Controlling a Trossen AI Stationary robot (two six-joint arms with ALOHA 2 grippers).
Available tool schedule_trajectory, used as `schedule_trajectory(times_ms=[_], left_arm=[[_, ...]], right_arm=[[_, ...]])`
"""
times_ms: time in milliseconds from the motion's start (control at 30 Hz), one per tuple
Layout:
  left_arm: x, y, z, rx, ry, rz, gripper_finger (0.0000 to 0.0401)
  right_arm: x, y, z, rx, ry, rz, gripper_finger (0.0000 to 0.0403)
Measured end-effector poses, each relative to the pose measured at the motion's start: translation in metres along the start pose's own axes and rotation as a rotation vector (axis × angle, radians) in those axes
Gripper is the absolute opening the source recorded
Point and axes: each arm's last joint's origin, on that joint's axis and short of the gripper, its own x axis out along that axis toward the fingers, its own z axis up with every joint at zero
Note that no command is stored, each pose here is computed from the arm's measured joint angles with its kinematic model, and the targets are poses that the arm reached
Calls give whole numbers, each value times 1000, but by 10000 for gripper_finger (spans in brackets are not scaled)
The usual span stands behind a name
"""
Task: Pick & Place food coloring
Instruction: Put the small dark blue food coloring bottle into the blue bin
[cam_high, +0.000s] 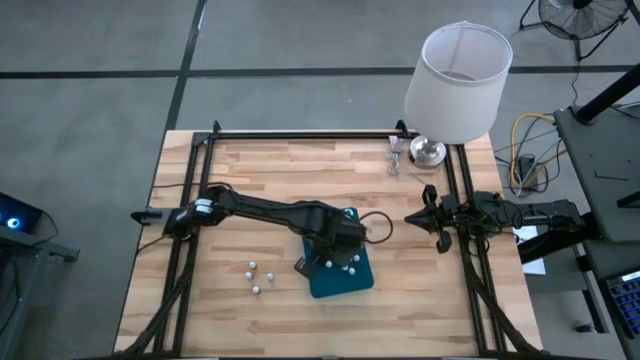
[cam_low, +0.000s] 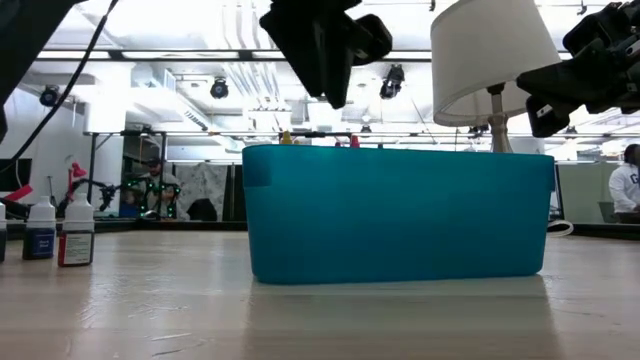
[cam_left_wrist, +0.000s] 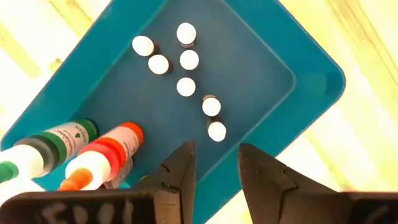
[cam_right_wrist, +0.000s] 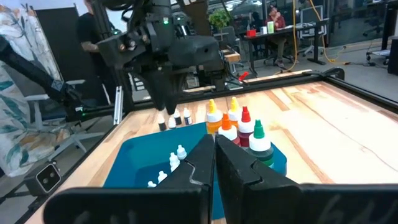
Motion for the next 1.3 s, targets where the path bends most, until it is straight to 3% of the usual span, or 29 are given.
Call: schedule_trajectory(times_ms=[267, 767, 1100, 1300], left_arm=[[-4, -13, -25, -10, 22, -15, 92], [-1, -63, -95, 12, -139, 16, 92], [-8, -81, -128, -121, -146, 5, 92], [-8, -86, -137, -143, -136, -1, 92]], right_arm=[[0, 0, 0, 0, 0, 1, 9], [0, 0, 0, 0, 0, 0, 9], [0, 0, 0, 0, 0, 0, 9], [0, 0, 0, 0, 0, 1, 9]])
